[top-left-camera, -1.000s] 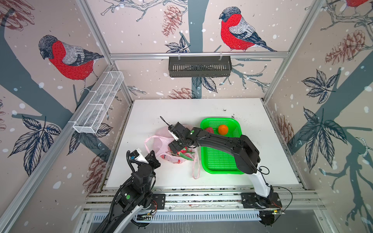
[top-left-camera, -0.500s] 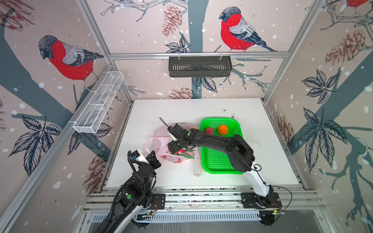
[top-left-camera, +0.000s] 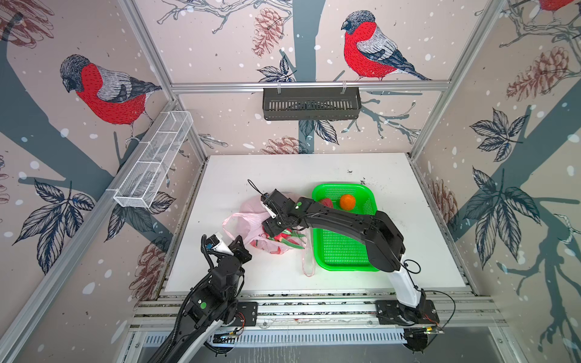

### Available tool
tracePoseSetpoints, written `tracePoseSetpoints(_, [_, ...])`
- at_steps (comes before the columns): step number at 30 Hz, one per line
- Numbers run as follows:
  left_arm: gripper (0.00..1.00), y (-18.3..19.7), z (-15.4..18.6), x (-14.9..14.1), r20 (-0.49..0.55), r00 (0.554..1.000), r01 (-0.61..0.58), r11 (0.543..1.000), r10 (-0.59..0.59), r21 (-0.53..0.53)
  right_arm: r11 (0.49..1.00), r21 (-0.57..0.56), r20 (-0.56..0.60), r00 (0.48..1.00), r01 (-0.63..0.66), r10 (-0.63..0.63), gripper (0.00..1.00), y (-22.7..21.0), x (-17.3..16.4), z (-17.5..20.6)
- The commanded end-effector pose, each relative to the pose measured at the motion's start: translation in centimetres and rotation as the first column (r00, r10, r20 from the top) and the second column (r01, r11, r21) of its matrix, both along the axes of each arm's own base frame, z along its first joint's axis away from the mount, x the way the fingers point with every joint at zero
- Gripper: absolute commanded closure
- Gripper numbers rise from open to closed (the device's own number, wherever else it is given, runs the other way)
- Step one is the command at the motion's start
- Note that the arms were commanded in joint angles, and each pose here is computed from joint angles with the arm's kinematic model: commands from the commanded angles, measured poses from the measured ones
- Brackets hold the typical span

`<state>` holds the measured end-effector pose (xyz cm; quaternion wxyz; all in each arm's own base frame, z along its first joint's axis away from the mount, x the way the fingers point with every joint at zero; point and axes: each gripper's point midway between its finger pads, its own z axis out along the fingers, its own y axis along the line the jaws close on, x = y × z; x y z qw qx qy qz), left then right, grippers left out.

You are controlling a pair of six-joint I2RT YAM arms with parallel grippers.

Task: Untie the knot of the plastic bag and take out the fruit
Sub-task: Pick up the fruit from the plastic bag.

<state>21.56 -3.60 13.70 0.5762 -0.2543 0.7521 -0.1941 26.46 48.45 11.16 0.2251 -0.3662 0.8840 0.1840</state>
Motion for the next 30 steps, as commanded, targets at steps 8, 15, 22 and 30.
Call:
tracePoseSetpoints(8, [1.00,0.4,0.5,0.2,0.029,0.999,-0.036,0.999,0.037,-0.028,0.998,0.059,0.043,0.999,-0.022,0.019,0.88,0.1,-0.8,4.9])
tracePoseSetpoints(15, [1.00,0.8,0.8,0.2,0.041,0.997,-0.057,0.998,0.059,-0.029,0.998,0.057,0.054,0.999,-0.003,0.000,0.88,-1.5,-1.2,6.5])
tracePoseSetpoints(22, [1.00,0.8,0.7,0.3,0.042,0.997,-0.061,0.998,0.062,-0.031,0.997,0.071,0.051,0.998,0.020,-0.024,0.88,-3.6,-2.0,8.3])
tracePoseSetpoints(30, [1.00,0.9,1.1,0.2,0.046,0.997,-0.061,0.998,0.063,-0.030,0.992,0.082,0.051,0.993,0.099,-0.103,0.89,-7.4,-1.9,9.6])
